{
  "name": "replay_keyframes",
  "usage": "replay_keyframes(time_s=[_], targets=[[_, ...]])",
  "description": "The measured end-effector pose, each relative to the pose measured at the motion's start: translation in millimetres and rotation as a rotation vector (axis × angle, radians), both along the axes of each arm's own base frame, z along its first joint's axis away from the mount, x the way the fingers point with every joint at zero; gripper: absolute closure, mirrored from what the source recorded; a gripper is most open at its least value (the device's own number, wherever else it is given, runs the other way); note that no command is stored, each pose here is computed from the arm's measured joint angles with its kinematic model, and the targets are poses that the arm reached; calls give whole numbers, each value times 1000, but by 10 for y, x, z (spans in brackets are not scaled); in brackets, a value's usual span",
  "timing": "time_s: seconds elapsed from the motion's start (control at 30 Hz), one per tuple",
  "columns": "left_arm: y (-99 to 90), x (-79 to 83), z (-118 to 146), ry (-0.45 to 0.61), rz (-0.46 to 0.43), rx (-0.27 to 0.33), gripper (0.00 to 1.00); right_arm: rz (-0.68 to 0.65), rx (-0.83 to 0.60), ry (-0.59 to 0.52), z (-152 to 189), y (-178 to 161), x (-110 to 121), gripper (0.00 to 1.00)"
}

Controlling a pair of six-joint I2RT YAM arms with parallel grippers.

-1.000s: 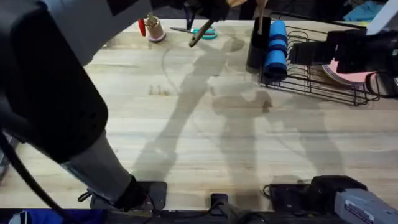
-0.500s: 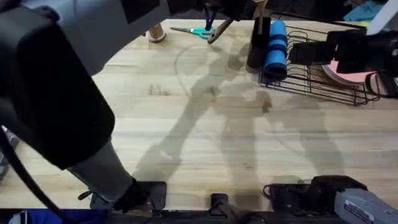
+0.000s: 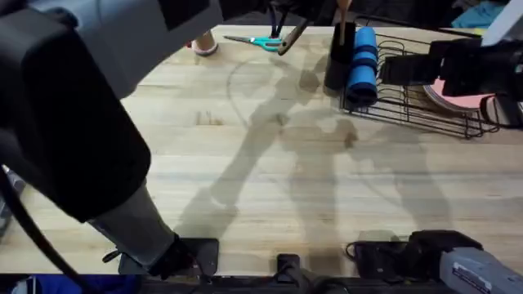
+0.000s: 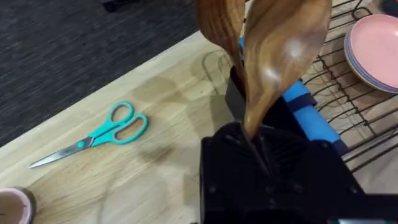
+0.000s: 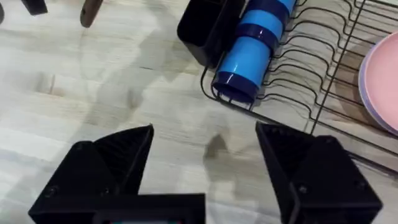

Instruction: Pick up the spoon on the table one by one and put them onto the rack

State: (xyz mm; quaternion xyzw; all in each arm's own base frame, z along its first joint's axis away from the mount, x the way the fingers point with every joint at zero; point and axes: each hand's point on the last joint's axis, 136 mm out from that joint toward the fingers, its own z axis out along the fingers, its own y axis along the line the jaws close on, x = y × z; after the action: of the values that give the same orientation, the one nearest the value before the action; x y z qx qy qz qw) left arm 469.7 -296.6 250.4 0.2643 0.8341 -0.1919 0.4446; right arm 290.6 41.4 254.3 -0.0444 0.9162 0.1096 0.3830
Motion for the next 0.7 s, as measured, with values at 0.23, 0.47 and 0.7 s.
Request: replay_keyframes(time_s=[0.23,0.47,0.7], targets=[[-97,-106,-50,25,-30,8,956,0,0,0,0,0,0,9],[-73,-232,-191,77,-57,62,956,0,0,0,0,0,0,10],[47,-425,4,66,-81,99,956,0,0,0,0,0,0,9]])
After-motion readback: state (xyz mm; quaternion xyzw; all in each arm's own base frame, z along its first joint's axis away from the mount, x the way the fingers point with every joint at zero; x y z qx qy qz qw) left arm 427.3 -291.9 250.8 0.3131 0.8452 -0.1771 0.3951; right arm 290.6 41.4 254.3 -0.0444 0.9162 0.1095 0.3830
